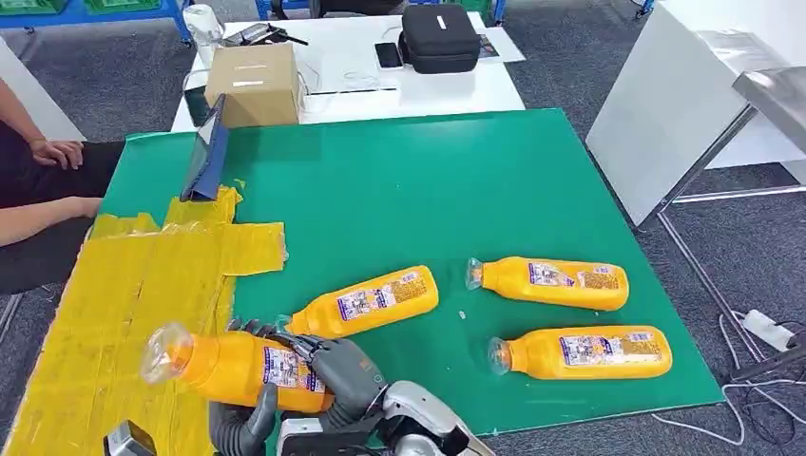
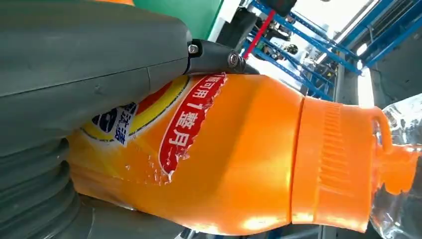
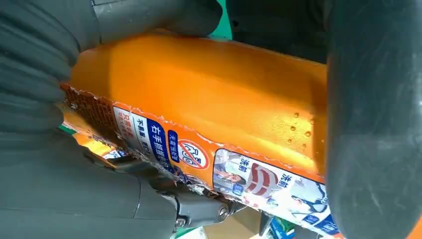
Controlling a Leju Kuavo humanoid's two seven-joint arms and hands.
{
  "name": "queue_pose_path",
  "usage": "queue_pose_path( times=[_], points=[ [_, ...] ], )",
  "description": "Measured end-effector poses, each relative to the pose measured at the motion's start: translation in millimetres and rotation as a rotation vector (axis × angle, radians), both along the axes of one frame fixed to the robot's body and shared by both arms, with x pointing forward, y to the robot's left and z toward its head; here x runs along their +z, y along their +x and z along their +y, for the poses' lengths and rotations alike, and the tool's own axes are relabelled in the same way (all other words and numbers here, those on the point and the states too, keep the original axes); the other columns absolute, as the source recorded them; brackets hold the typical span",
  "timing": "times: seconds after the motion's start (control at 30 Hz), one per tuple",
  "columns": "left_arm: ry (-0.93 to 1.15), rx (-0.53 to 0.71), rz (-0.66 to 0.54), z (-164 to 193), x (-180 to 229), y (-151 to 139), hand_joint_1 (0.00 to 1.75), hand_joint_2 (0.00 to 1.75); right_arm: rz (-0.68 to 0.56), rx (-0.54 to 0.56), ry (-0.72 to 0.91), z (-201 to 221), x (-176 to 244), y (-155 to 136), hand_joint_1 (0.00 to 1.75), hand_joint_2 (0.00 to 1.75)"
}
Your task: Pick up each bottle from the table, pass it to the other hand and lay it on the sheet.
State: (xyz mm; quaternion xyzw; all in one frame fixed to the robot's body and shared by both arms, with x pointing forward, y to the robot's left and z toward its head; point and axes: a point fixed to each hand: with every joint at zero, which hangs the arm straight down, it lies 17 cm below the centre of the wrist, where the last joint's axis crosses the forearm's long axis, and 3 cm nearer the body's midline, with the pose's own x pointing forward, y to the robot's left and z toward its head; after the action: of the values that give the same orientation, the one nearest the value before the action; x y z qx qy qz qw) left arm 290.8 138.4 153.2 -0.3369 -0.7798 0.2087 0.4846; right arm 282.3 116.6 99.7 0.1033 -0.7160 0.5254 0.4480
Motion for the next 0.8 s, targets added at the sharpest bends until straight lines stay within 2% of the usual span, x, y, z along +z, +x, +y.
queue_pose_path(
  times=[0.33,0.37,0.43,0.47,0.53,0.6,0.8],
  points=[
    [0.025,0.026,0.012,3,-2,2,1.75,1.75,0.000,-0.002,-0.010,-1,-4,1,1.75,1.75],
    [0.065,0.036,0.012,2,-1,4,1.75,1.75,-0.005,-0.010,-0.012,-2,-4,2,0.02,1.75],
    [0.205,0.082,-0.003,1,7,9,1.75,1.75,-0.045,-0.046,-0.009,-7,1,9,0.00,1.75],
    [0.310,0.143,-0.011,6,13,14,1.75,1.75,-0.081,-0.074,-0.006,-12,8,13,0.00,1.75],
    [0.535,0.323,-0.031,25,27,26,1.75,1.75,-0.142,-0.121,0.011,-21,24,21,0.00,1.75],
    [0.652,0.483,-0.069,50,47,33,1.75,1.75,-0.160,-0.144,0.034,-30,36,25,0.00,1.75],
    [0.735,0.542,-0.172,56,76,31,1.75,1.75,-0.183,-0.171,0.069,-43,53,29,0.00,1.75]
  ],
)
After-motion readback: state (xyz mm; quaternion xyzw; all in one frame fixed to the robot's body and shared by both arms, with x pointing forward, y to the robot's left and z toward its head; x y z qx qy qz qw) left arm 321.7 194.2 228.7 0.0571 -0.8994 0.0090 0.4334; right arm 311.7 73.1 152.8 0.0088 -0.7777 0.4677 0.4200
